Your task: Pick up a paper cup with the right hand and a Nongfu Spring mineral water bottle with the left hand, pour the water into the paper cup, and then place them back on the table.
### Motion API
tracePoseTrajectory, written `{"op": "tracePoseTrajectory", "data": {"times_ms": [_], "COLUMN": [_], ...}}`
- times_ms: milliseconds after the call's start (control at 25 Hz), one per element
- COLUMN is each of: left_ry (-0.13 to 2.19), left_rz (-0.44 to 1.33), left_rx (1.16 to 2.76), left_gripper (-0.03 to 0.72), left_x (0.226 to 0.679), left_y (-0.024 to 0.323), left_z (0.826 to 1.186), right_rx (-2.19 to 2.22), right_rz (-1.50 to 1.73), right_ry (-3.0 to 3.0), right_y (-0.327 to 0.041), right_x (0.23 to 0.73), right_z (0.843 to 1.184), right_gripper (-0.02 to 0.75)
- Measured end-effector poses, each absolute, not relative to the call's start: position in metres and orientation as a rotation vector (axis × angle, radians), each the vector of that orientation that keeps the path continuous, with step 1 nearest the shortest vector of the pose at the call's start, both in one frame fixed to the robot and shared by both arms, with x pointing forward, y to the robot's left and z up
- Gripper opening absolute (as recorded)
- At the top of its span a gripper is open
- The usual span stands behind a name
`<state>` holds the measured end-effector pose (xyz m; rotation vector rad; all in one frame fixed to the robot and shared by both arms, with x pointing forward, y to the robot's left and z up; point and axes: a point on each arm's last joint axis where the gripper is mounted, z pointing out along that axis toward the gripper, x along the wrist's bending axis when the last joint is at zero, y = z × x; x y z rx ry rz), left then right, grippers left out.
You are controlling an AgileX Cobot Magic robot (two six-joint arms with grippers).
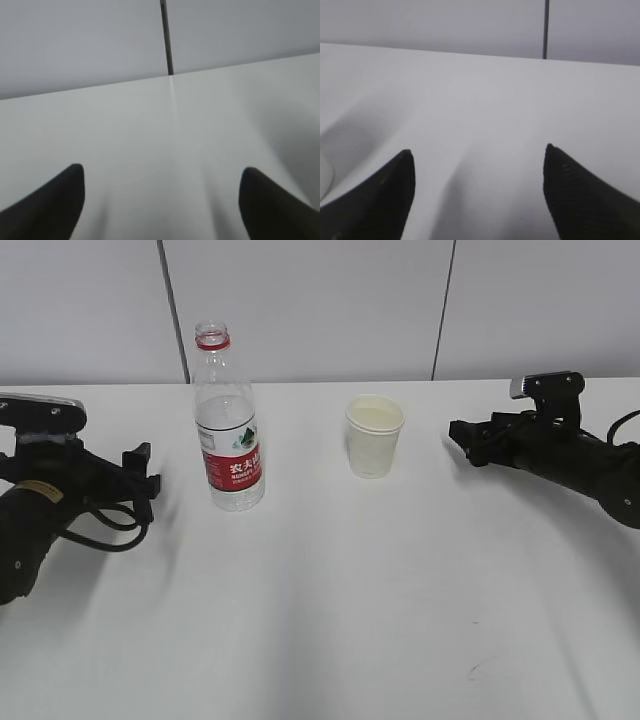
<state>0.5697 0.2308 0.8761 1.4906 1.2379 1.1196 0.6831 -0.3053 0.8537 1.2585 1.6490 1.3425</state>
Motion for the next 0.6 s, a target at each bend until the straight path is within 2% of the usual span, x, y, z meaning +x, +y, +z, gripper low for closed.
{"op": "tracePoseTrajectory", "data": {"times_ms": [200,600], "left_ry": [1.290,1.287], "left_rz": [1.058,1.049], "left_rx": [1.554,1.685], "left_gripper": [0.577,0.575], "left_x": [0.582,0.588], "left_y": [0.228,0.226], "left_z": [0.886,0.928], "right_rx": [1.344,1.447], "right_rz": [1.177,0.915], "right_ry": [1.703,1.684], "right_y": [-0.313,-0.329], "right_x": [0.682,0.670], "right_z": [0.866,0.941], "right_gripper": [0.590,0.590]}}
